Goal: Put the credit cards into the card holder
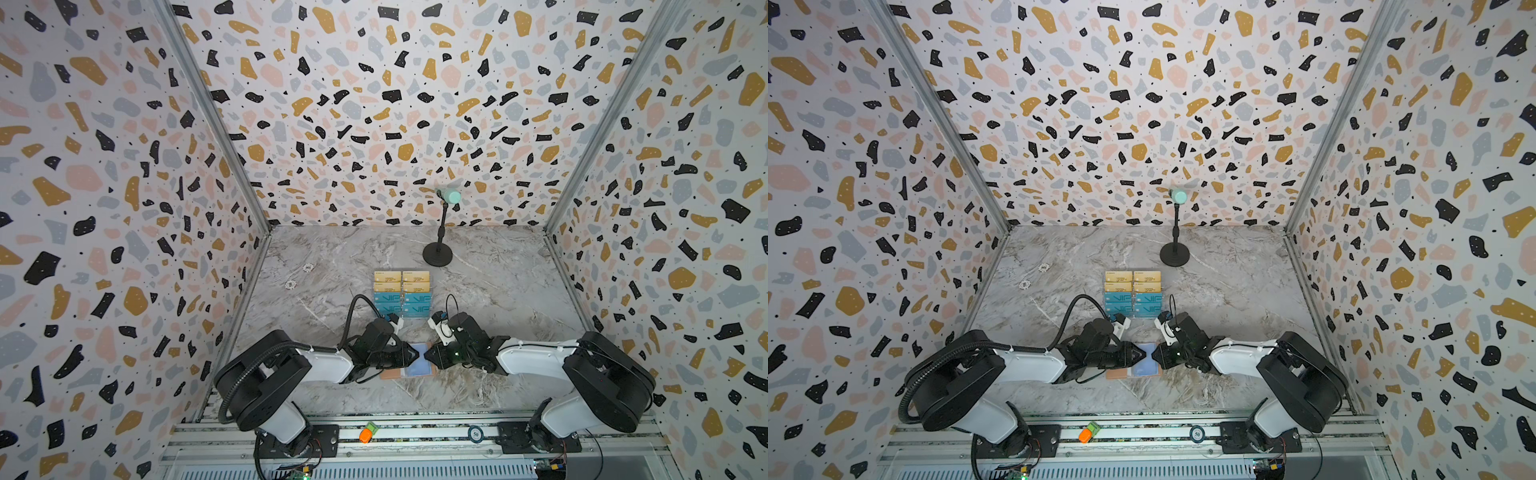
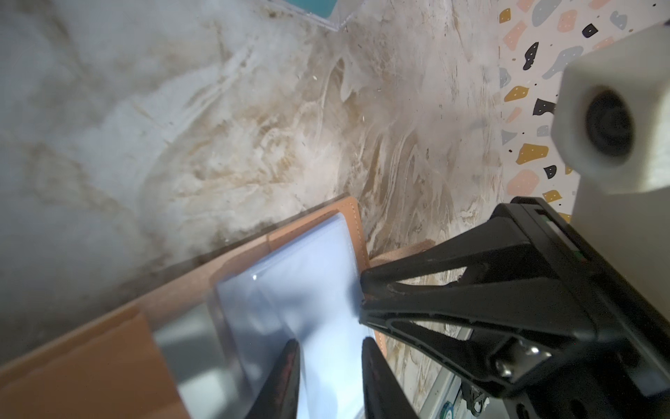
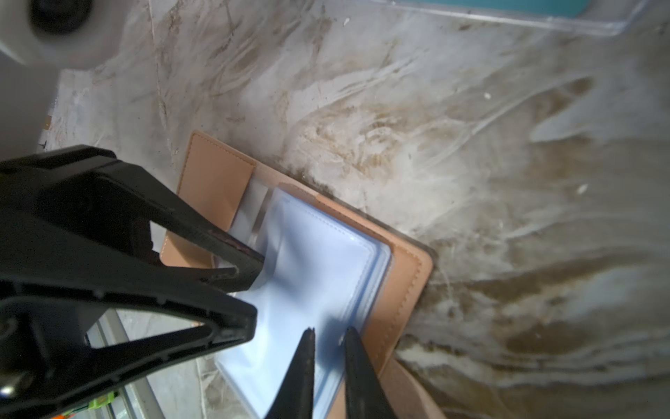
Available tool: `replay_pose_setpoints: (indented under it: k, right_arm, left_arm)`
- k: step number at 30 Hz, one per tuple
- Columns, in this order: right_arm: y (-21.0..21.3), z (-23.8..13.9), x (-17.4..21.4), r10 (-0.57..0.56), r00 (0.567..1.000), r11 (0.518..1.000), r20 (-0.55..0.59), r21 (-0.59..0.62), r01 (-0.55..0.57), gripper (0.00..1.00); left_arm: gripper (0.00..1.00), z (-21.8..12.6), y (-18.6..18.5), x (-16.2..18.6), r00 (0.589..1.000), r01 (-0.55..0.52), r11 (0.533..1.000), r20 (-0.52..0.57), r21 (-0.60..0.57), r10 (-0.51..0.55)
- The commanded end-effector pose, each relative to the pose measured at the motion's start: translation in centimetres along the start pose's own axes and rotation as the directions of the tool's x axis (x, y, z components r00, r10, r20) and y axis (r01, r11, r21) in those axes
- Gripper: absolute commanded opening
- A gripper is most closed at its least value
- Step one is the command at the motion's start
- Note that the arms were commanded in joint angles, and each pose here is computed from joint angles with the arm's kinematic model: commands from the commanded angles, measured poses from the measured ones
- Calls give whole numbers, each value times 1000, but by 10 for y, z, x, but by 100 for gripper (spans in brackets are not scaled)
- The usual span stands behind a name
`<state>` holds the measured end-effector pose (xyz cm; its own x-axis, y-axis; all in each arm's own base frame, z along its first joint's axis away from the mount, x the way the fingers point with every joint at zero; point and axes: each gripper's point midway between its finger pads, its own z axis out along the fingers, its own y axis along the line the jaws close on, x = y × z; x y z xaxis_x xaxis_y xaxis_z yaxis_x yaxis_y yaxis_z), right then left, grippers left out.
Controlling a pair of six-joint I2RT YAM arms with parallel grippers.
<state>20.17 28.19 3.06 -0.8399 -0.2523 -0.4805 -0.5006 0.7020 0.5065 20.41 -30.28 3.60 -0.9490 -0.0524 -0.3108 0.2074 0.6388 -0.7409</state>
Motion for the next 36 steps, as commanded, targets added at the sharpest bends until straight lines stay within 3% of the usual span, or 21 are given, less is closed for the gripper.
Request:
replay_pose_setpoints:
  k: [1,8,15,22,36]
  right_arm:
    - [-9,4,18,25,998,999,-66,39,-22,18]
    - [-9,3,19,24,998,999,-66,41,-22,18]
    - [-10,4,20,25,997,999,-70,42,-22,18]
    - [-9,1,19,22,998,999,-66,42,-19,18]
    - [-2,-9,13,21,999,1000,-27,22,-20,18]
  left_arm:
    - [32,0,-6,2,999,35,998,7,57,-35]
    - [33,-1,3,10,995,95,992,16,80,-97]
    - [32,-1,9,14,996,91,994,13,68,-92]
    - [16,3,14,15,995,98,993,11,66,-99]
    - [2,-5,10,8,995,89,993,47,77,-93]
